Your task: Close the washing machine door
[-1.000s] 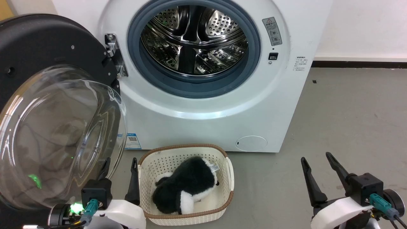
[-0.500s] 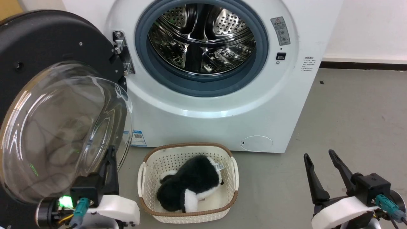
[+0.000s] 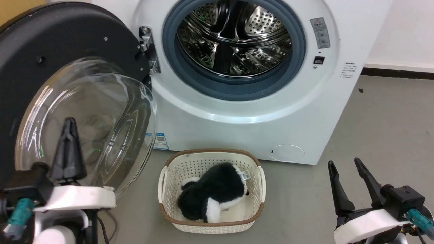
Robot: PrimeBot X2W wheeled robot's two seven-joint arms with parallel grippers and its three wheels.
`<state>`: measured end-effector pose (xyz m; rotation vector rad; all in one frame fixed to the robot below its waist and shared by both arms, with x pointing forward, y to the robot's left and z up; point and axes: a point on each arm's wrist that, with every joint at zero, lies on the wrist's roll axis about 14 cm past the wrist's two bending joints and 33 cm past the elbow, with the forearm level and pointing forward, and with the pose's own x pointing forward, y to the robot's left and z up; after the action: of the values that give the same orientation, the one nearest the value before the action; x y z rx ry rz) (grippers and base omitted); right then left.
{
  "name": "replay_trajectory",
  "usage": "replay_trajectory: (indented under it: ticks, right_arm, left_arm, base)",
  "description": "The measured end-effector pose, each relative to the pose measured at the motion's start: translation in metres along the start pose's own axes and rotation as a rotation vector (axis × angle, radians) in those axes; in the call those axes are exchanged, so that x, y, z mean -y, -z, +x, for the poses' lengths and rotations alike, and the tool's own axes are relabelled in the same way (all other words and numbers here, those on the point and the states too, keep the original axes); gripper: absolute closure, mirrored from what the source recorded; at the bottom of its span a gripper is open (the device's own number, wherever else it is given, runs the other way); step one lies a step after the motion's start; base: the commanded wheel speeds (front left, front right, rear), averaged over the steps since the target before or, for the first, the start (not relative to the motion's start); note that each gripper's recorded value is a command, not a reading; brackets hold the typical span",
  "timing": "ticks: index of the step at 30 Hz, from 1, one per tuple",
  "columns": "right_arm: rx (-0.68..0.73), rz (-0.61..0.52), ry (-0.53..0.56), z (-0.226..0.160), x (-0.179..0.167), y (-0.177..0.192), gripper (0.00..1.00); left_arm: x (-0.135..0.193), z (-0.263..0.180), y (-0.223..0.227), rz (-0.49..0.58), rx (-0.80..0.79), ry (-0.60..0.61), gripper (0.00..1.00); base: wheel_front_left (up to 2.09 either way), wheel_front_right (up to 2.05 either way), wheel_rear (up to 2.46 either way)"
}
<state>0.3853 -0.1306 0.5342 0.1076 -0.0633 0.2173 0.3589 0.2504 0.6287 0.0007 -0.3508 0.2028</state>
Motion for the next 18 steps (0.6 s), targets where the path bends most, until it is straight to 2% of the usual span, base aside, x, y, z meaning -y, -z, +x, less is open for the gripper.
replay_trajectory:
  ticks: [7,18]
  right_arm:
    - [0.002,0.022,-0.028,0.008,-0.009,0.003,0.00]
    - [0.015,0.073,-0.082,0.020,-0.027,0.005,0.00]
  left_arm:
    - [-0.032,0.008,-0.025,-0.073,0.084,-0.062,1.00]
    - [-0.095,0.017,-0.069,-0.112,0.205,-0.169,1.00]
  base:
    - [0.00,0.00,0.00]
    - [0.00,0.00,0.00]
